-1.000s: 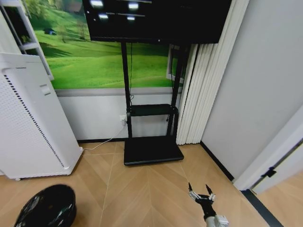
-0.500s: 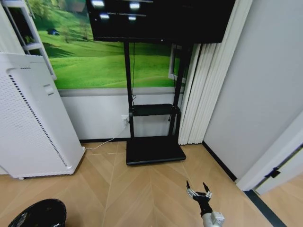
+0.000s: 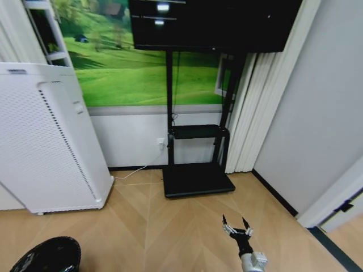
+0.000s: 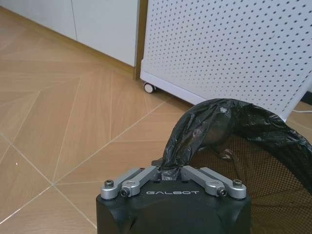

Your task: Pick up the trash bin and place the garbage on the floor into it.

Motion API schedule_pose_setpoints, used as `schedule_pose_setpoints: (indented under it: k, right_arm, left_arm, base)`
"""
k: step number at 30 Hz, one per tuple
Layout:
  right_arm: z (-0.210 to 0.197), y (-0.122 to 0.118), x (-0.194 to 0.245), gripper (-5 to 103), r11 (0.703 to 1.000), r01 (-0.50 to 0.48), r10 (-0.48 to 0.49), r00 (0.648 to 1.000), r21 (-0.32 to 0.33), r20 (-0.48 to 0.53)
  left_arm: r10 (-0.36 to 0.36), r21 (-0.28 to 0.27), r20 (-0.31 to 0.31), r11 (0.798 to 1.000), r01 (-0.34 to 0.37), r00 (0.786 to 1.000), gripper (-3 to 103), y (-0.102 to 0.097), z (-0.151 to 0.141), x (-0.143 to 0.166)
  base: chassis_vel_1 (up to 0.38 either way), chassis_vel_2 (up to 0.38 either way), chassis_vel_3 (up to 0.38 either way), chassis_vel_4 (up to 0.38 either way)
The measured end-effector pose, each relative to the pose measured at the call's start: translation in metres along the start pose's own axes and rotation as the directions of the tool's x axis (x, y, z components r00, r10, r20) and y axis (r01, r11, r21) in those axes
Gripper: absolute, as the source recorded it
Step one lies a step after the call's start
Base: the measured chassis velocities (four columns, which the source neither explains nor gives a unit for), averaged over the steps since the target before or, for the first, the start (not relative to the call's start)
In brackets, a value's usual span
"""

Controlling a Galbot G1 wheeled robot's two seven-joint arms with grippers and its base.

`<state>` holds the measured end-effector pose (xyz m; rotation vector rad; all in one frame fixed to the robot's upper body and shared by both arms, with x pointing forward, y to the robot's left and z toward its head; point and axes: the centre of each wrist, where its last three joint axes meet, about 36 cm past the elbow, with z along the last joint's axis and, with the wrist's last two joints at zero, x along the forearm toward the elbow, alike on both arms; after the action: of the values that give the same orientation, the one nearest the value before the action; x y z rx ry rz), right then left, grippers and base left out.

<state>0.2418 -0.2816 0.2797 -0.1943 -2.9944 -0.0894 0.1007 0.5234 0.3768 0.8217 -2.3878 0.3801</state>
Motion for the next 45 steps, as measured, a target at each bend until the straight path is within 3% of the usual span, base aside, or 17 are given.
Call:
schedule_pose_setpoints:
  k: [8, 17, 29, 45]
  right_arm:
    - [0.004, 0.007, -0.011, 100, 0.999, 0.033, -0.033, 0.999, 0.018, 0.014]
    - [0.012, 0.021, -0.017, 100, 0.997, 0.076, -0.076, 0.997, 0.019, 0.009]
    - [0.019, 0.016, -0.018, 100, 0.996, 0.087, -0.087, 0.996, 0.027, 0.005]
    - [0.023, 0.017, -0.027, 100, 0.995, 0.095, -0.095, 0.995, 0.024, 0.010]
  left_arm:
    - [0.021, -0.056, -0.097, 0.998, -0.027, 0.995, 4, -0.010, 0.028, 0.018]
    - [0.036, -0.086, -0.119, 0.995, -0.047, 0.992, 4, -0.014, 0.032, 0.031]
    - [0.058, -0.118, -0.168, 0.990, -0.078, 0.984, 4, -0.024, 0.050, 0.033]
    - [-0.009, -0.127, -0.166, 0.992, -0.012, 0.986, 4, -0.008, 0.057, 0.044]
  base:
    - [0.022, 0.014, -0.004, -0.025]
    - [-0.026, -0.027, 0.035, 0.020]
    - [0.000, 0.000, 0.000, 0.000]
    - [0.000, 0.000, 0.000, 0.000]
